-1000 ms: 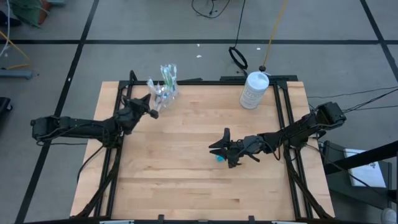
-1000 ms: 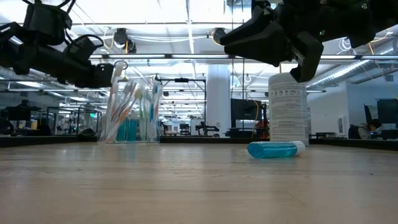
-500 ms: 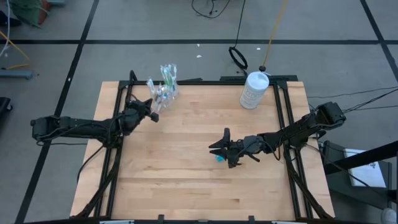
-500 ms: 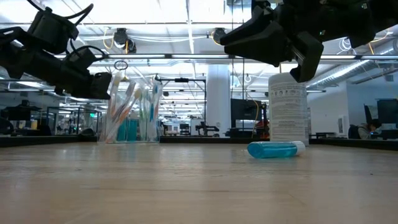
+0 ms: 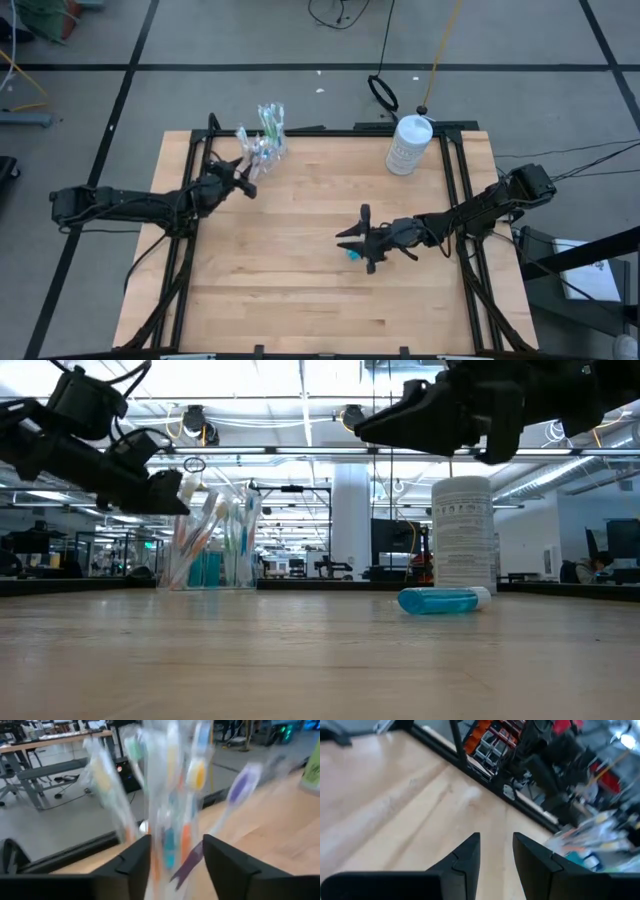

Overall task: Pick & Place toothbrushing station
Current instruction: Put the orange toothbrush into the transparent organizer, then put the mouthwash into the transparent organizer

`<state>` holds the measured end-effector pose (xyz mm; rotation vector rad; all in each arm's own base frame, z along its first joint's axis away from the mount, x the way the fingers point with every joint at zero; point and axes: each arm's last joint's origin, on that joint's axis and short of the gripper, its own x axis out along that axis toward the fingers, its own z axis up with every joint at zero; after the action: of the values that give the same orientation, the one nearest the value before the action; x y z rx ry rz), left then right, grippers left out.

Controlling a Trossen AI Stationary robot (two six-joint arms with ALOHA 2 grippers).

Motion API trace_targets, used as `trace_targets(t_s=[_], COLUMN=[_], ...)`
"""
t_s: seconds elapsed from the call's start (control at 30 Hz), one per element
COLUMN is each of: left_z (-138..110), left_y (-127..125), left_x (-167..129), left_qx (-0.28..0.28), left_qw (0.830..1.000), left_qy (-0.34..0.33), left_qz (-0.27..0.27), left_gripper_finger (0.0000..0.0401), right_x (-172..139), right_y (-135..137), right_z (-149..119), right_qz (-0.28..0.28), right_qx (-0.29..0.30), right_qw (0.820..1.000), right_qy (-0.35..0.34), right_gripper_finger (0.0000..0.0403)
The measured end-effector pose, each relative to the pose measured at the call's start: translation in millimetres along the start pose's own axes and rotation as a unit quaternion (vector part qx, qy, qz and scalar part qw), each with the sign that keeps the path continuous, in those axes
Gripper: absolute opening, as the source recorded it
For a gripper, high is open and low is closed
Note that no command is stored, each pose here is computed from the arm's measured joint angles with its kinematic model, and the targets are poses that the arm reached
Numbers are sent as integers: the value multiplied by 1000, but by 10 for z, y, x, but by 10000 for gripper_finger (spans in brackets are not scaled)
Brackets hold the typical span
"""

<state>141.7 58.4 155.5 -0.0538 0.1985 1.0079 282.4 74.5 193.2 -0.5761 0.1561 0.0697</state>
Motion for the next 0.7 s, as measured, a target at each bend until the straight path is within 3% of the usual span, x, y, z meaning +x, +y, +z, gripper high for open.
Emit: trace_targets(t_s=[0.13,0.3,0.4,0.5,0.7], left_z=[178,429,567,709,894], left_y=[-80,-211,-267,-306,-432], left_x=[-6,-34,-86,-154,-264], left_qx=[-2,38,56,36,-13], left_qw=[1000,999,997,995,991], left_qy=[-19,6,50,81,80], left_qz=[-14,-25,-24,-34,-111], left_gripper_finger=[209,214,214,214,214], right_x=[0,0,-5,-38,-236], right_y=[0,11,53,92,104], right_z=[0,-19,-93,-175,-300], right_qz=[0,4,21,38,61], right_qx=[67,95,108,132,189], right_qw=[998,995,993,985,954], right_qy=[0,10,50,102,226], right_gripper_finger=[110,110,110,110,109])
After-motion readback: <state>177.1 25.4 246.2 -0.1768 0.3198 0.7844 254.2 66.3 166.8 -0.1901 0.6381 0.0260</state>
